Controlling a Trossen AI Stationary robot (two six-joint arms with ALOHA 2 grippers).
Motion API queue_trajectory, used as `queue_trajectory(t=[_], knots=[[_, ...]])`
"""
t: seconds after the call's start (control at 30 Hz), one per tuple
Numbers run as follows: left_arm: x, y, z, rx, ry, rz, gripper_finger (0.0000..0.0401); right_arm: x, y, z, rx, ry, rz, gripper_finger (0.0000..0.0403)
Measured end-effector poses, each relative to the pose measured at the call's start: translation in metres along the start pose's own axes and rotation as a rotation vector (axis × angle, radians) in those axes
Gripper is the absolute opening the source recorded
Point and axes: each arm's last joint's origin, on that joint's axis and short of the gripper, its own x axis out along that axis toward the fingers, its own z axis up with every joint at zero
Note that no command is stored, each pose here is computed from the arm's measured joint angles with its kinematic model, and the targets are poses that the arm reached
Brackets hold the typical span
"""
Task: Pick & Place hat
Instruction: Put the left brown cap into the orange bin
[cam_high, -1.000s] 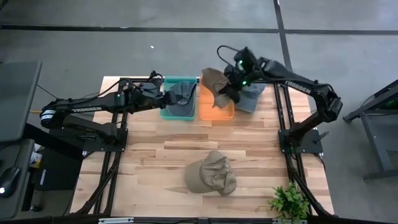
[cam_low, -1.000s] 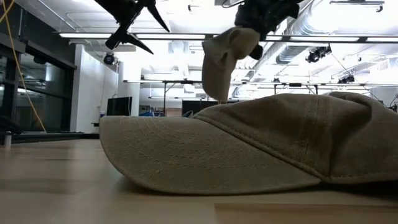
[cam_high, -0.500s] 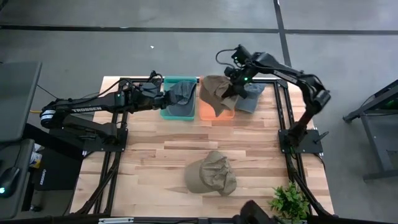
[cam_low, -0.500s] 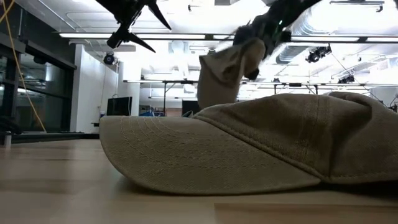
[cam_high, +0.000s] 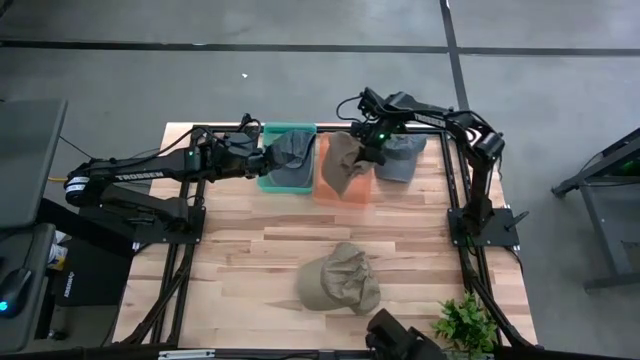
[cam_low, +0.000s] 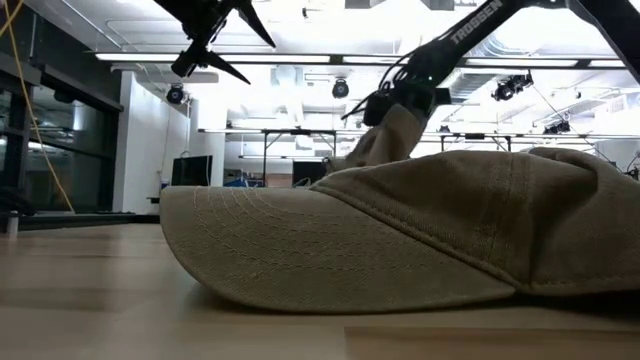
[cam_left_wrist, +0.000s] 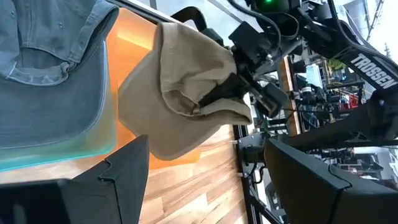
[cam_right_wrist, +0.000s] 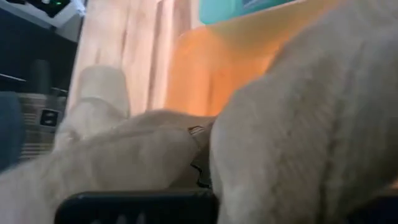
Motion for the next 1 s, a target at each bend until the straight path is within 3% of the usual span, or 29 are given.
queue_trajectory(t=[0.5,0.7,0.83,1.0], knots=[[0.0,0.001,0.0,0.002,-0.001,0.008,0.0275,-0.002,-0.013,0.006,-0.107,0.069,-0.311,0.0],[0.0,0.001,0.0,0.003,-0.008,0.016,0.0275,0.001,-0.011,0.008,-0.12,0.076,-0.316,0.0004],[0.0,0.002,0.0,0.006,-0.018,0.029,0.0275,0.009,-0.005,0.011,-0.154,0.101,-0.328,0.0036],[0.0,0.002,0.0,0.005,-0.018,0.028,0.0275,0.02,0.002,0.015,-0.195,0.175,-0.438,0.0112]])
